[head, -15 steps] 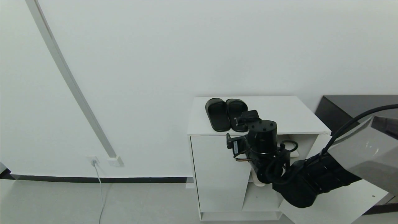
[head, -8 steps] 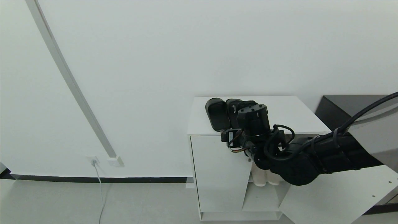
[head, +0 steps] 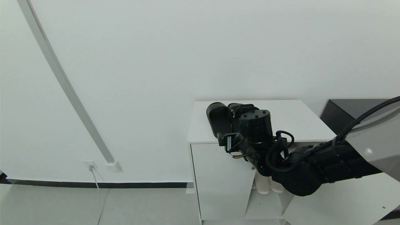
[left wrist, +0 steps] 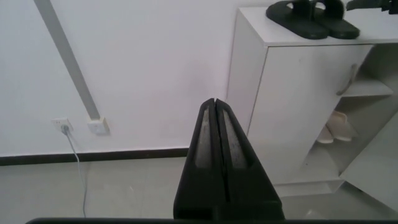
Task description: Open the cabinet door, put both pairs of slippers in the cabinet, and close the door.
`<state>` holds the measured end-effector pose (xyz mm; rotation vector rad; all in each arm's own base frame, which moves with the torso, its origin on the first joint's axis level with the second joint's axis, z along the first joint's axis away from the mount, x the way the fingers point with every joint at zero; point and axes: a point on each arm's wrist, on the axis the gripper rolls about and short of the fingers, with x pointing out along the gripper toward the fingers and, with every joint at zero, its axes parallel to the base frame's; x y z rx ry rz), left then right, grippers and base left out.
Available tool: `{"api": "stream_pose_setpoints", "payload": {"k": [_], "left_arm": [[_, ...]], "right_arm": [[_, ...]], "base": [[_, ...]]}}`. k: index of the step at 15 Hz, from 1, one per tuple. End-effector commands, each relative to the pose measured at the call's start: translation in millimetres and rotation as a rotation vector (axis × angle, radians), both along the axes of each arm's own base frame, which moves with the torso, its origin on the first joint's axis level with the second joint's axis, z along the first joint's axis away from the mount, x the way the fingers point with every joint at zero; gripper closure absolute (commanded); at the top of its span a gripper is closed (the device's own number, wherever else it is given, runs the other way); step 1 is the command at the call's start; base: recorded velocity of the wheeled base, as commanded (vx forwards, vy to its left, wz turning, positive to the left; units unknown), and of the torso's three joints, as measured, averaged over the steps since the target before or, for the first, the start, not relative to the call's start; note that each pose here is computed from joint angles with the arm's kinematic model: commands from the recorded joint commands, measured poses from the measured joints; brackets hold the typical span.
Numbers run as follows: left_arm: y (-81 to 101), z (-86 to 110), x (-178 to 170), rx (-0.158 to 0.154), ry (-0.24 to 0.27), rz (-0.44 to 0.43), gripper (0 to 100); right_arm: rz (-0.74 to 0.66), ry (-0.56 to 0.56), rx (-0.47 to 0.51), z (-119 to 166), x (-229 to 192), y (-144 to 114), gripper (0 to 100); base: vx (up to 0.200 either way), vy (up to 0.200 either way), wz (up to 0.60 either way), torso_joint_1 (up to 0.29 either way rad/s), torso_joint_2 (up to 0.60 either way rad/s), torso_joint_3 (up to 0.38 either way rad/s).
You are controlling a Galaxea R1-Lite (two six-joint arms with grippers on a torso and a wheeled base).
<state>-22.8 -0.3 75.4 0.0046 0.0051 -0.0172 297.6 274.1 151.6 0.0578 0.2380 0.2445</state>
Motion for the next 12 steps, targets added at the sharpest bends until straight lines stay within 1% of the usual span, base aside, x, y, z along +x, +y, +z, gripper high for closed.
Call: {"api": "stream_pose_setpoints", "payload": {"k": [1,6,7,10,12], "left_arm": [[0.0,0.1,0.0,0.0,-0.001,0.0,100],[0.0,0.1,0.0,0.0,-0.001,0.0,100],[0.0,-0.3,0.1,-0.003,0.001,0.002,100],[0.1,0.2,0.0,-0.005,-0.002,0.003,100],[0.1,-0.2,0.1,-0.005,0.0,0.003,100]], "right_arm": [[0.004,0.011,-0.016,-8.8,0.0,1.2,0],[0.004,0.024,-0.051,-27.6,5.2,3.7,0],[0.004,0.02,-0.056,-35.8,8.8,6.2,0],[-0.01,-0.037,-0.073,-50.2,26.2,6.6,0],[-0.029,-0.055,-0.072,-55.5,41.8,7.1,0]], "base": [[0.2,0.0,0.0,0.012,0.0,0.002],[0.2,0.0,0.0,0.006,0.01,0.003],[0.2,0.0,0.0,-0.007,0.0,-0.007],[0.0,0.0,0.0,0.0,0.0,0.0],[0.0,0.0,0.0,0.0,0.0,0.0]]}}
